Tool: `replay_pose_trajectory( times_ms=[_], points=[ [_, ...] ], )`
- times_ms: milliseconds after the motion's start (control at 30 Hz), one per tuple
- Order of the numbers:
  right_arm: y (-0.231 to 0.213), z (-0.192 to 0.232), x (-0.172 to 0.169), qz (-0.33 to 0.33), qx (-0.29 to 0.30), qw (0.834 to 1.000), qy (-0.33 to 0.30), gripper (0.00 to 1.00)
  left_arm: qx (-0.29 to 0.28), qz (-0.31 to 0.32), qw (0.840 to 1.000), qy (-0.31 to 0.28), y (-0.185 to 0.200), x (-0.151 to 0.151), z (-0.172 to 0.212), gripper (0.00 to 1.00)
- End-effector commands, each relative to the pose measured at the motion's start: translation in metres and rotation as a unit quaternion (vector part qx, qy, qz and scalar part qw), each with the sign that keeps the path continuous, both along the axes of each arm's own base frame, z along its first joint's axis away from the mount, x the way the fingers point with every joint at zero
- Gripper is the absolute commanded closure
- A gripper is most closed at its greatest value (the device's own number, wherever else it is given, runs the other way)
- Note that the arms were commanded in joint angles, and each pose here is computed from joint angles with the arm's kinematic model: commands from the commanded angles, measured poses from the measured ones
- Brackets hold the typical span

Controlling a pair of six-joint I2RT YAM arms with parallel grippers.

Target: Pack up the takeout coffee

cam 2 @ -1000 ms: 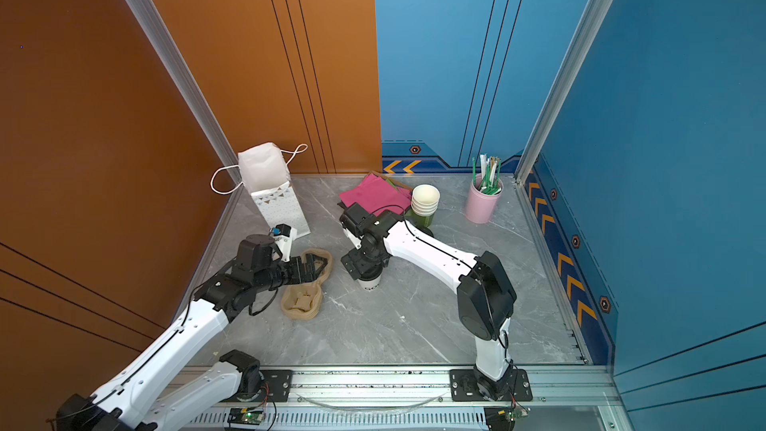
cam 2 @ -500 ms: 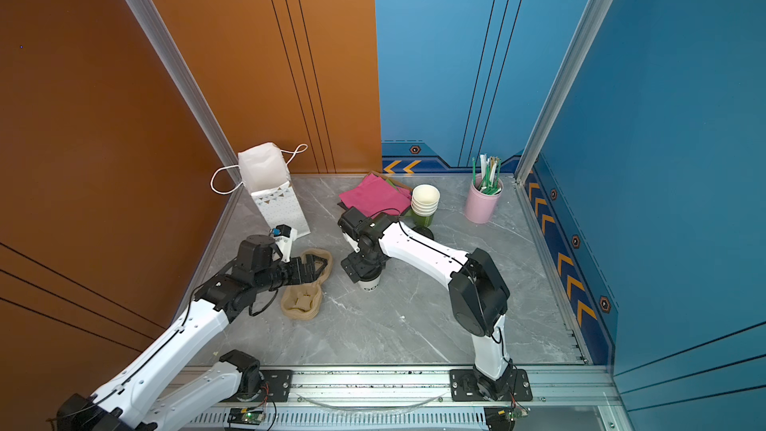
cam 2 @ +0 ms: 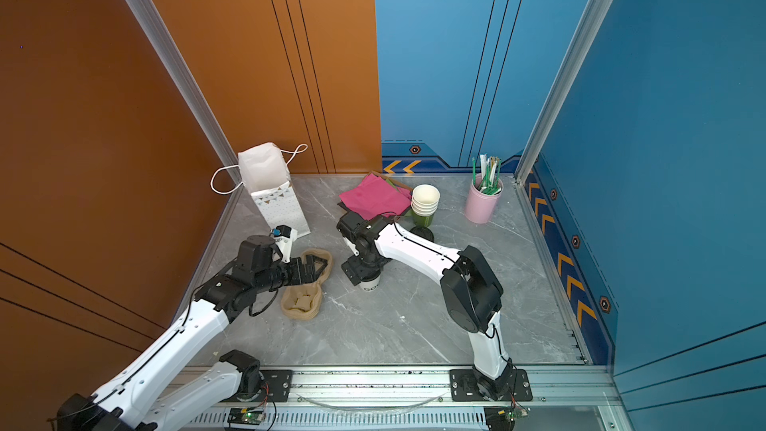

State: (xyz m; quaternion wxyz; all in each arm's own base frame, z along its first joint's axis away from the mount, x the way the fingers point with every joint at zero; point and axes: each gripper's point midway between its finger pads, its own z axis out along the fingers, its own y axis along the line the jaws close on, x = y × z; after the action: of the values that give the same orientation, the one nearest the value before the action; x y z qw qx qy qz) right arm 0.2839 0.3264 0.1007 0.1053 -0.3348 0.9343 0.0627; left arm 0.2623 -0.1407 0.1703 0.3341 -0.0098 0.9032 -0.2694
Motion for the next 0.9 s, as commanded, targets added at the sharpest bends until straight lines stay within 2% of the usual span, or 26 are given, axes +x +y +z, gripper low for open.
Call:
replay_pose_trajectory(
  times_ms=[0, 300, 867],
  points=[
    [-0.011, -0.011, -0.004, -0.007, -0.029, 1.000, 0.007, 0.04, 0.007, 0.009, 1.000, 0.007, 0.005, -0.003, -0.006, 0.02],
    [-0.032, -0.012, -0.002, -0.027, -0.034, 0.999, 0.014, 0.06, 0.008, 0.010, 1.000, 0.009, 0.006, -0.003, -0.008, 0.02],
    [-0.129, -0.004, 0.010, -0.130, -0.024, 0.991, 0.020, 0.12, 0.007, 0.008, 1.000, 0.006, 0.003, 0.002, -0.006, 0.02]
  ],
)
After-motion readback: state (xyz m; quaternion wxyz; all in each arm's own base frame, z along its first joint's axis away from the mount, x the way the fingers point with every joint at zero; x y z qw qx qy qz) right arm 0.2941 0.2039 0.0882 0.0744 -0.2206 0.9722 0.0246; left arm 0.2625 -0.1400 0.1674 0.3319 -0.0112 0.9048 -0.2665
